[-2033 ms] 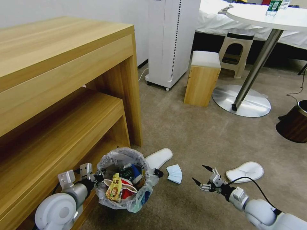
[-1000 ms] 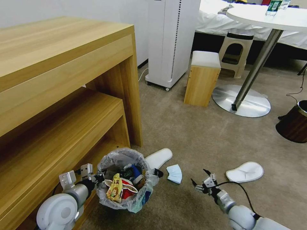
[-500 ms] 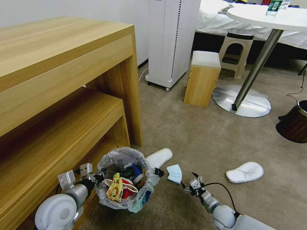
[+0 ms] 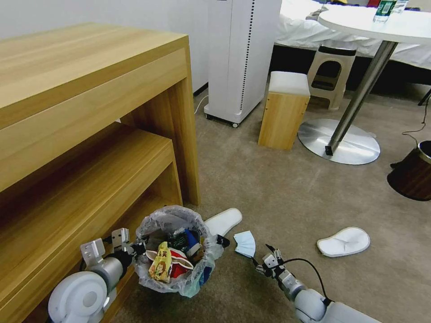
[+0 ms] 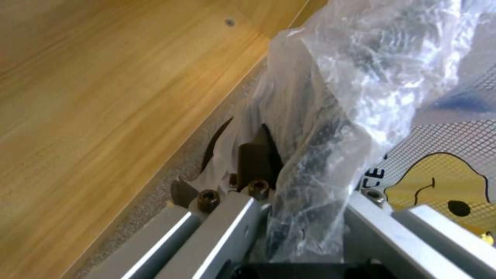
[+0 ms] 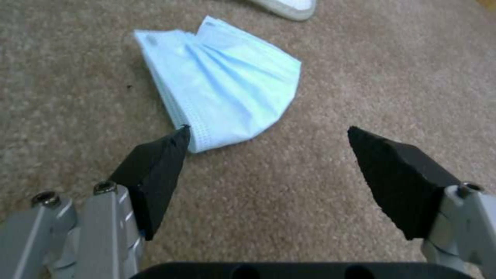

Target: Pick up the trash bin and place the garbage on the floor into it.

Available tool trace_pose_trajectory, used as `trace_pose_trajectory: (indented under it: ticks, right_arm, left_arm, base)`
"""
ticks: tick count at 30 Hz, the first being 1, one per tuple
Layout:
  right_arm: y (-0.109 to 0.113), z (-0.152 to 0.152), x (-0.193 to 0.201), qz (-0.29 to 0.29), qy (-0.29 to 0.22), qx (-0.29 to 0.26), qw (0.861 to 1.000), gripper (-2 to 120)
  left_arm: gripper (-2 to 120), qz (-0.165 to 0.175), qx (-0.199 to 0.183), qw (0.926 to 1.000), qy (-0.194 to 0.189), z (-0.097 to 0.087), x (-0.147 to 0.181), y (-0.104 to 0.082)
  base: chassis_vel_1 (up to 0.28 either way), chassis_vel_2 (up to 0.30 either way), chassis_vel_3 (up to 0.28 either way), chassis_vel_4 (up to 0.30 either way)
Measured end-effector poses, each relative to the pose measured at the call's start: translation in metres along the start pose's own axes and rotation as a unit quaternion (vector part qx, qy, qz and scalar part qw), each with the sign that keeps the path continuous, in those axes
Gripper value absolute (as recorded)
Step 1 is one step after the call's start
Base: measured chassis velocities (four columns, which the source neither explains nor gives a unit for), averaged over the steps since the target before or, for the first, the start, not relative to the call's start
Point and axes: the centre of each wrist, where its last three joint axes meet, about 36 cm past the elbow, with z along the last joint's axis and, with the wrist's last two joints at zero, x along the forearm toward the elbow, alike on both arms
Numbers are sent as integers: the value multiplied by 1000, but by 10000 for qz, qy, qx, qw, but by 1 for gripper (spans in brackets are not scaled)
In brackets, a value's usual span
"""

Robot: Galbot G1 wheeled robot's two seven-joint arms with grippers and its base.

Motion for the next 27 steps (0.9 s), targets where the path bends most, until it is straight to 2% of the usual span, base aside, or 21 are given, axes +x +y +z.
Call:
trace_pose_trajectory:
  ticks: [27]
  right_arm:
    - [4,5,-12,-232,-25,480,9986,77]
  left_arm:
    - [0,20,48,10000,-27,1,1,-2]
  base:
    - [0,0,0,0]
